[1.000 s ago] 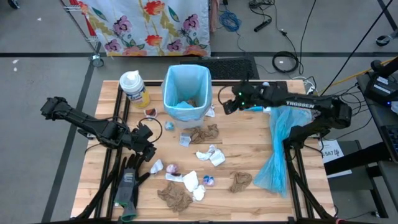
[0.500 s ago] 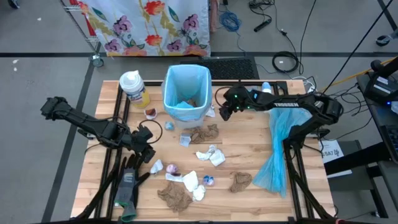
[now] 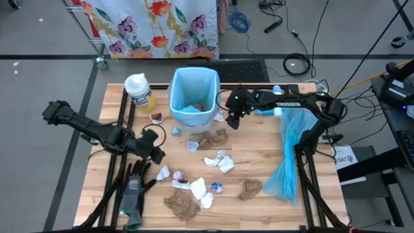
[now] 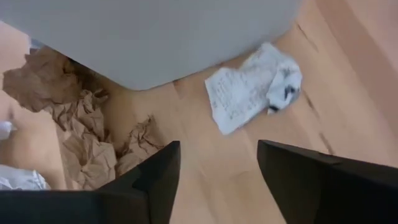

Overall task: Place trash/remove bag and relplace
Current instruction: Put the white receipt paper into the trash bin

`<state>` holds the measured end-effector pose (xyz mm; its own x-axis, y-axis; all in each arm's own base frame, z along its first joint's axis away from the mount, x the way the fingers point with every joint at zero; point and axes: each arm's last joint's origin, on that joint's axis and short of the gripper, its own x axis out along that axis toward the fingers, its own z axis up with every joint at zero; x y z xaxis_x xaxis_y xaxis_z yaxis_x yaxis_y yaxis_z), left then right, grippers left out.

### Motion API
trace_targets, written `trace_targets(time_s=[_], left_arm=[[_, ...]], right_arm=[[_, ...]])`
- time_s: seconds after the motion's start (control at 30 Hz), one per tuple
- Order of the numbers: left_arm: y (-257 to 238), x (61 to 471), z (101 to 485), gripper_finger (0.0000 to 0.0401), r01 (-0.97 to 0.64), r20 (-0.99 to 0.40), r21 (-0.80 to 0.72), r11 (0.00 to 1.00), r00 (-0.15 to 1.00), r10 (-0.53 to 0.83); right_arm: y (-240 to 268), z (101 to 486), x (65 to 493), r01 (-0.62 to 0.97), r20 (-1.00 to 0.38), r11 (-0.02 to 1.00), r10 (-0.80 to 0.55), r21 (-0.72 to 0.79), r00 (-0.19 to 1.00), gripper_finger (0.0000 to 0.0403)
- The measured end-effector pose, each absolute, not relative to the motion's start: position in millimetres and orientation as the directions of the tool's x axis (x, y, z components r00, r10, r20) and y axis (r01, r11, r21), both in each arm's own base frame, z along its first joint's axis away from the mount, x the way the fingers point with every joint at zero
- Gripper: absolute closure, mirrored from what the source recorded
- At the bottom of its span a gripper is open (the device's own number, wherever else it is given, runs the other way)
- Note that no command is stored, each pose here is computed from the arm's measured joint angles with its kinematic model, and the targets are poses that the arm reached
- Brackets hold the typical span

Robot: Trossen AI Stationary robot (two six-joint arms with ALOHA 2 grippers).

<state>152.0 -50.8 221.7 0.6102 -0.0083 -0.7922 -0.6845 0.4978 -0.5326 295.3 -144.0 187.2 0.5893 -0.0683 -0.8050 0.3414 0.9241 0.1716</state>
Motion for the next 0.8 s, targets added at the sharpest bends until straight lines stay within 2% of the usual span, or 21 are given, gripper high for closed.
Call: trace_targets(time_s=[0.13, 0.33, 0.5, 0.8], left_arm=[[-51.8, 157.9, 225.4, 0.0276, -0.678, -0.745, -0.6, 0.426, 0.667, 0.014], [-55.2, 171.9, 228.2, 0.0276, -0.622, -0.671, -0.655, 0.429, 0.74, 0.049], [-57.7, 181.7, 223.8, 0.0276, -0.617, -0.657, -0.642, 0.455, 0.749, 0.088], [-62.7, 193.3, 211.3, 0.0276, -0.641, -0.692, -0.615, 0.459, 0.718, 0.077]], right_arm=[[-147.3, 195.7, 306.7, 0.344, -0.801, 0.937, -0.161, 0.059, 0.577, 0.0158], [-149.0, 181.2, 318.8, 0.334, -0.824, 0.942, -0.176, 0.016, 0.538, 0.0126], [-152.4, 154.6, 325.8, 0.301, -0.853, 0.954, -0.16, -0.003, 0.497, 0.0117], [-161.6, 132.1, 342.1, 0.369, -0.802, 0.929, -0.235, -0.02, 0.549, 0.0121]])
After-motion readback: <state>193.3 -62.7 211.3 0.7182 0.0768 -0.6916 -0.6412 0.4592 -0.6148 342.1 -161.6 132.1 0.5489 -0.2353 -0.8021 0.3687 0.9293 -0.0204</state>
